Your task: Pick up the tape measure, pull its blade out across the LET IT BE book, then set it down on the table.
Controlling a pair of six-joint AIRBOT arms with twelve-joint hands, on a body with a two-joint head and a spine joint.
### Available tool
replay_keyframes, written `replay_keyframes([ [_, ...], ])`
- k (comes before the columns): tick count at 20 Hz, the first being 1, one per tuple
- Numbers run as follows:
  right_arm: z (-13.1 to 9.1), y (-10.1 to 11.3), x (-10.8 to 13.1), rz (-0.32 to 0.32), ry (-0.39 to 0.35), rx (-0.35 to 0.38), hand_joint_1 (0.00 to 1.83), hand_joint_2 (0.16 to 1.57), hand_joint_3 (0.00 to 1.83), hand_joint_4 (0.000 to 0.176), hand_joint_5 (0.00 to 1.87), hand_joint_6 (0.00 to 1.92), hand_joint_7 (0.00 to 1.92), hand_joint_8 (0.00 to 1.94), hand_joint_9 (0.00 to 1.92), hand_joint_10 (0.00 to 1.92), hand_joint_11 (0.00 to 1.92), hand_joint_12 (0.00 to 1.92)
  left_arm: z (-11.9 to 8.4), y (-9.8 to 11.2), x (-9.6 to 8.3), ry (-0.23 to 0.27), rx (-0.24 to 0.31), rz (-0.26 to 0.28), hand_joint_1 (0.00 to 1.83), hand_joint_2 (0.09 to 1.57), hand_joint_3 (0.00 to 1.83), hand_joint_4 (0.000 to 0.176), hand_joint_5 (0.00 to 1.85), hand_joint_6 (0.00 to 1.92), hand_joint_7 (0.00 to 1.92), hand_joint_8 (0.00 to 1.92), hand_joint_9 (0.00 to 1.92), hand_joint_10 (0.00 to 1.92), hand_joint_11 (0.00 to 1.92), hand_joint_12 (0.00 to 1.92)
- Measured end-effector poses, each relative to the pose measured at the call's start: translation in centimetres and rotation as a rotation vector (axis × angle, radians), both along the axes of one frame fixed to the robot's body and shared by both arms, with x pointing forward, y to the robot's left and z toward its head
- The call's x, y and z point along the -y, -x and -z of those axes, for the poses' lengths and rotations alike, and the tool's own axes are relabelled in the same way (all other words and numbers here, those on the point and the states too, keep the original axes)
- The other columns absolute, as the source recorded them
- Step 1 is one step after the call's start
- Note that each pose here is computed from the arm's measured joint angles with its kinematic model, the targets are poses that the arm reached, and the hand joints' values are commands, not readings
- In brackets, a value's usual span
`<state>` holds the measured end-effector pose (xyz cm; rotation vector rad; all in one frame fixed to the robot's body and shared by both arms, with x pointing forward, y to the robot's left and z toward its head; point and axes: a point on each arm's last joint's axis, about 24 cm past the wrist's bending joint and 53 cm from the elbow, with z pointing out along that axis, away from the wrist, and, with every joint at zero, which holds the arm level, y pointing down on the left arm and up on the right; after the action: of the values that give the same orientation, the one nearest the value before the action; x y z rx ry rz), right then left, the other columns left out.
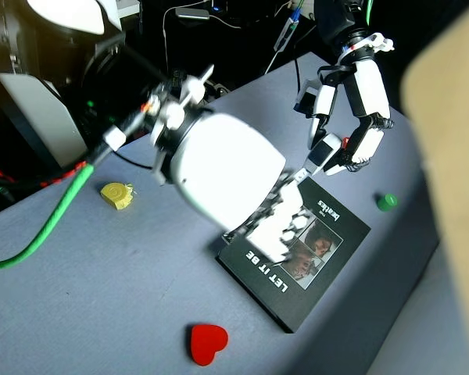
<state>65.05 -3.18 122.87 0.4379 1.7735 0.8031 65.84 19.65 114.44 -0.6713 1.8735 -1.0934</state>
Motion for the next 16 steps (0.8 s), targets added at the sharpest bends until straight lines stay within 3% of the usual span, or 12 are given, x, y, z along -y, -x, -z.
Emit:
replay_keyframes([
  [7,0.8,-0.1,0.1,0.009,0.005,-0.028,1.1,1.11,0.0,0.0,0.63,0.0,0.78,0.01,0.75,0.04,0.29,1.1,-0.3,-0.1,0.1,0.005,0.008,0.024,1.37,1.13,0.0,0.0,0.95,0.86,0.93,1.03,0.88,1.37,0.75,1.41],
  [11,0.8,-0.5,-0.4,0.009,0.007,-0.024,1.11,1.12,0.0,0.0,0.64,0.01,0.78,0.01,0.75,0.03,0.29,1.11,-0.3,-0.2,0.2,0.007,0.014,0.027,1.37,1.11,0.0,0.0,1.01,0.72,0.97,0.99,0.94,1.33,0.77,1.4],
  [16,0.7,-0.9,-0.9,0.011,0.015,-0.012,1.11,1.11,0.0,0.0,0.65,0.01,0.79,0.01,0.75,0.03,0.29,1.11,-0.4,-0.3,0.2,0.005,0.02,0.03,1.37,1.1,0.0,0.0,1.02,0.72,0.98,0.96,0.95,1.31,0.77,1.39],
])
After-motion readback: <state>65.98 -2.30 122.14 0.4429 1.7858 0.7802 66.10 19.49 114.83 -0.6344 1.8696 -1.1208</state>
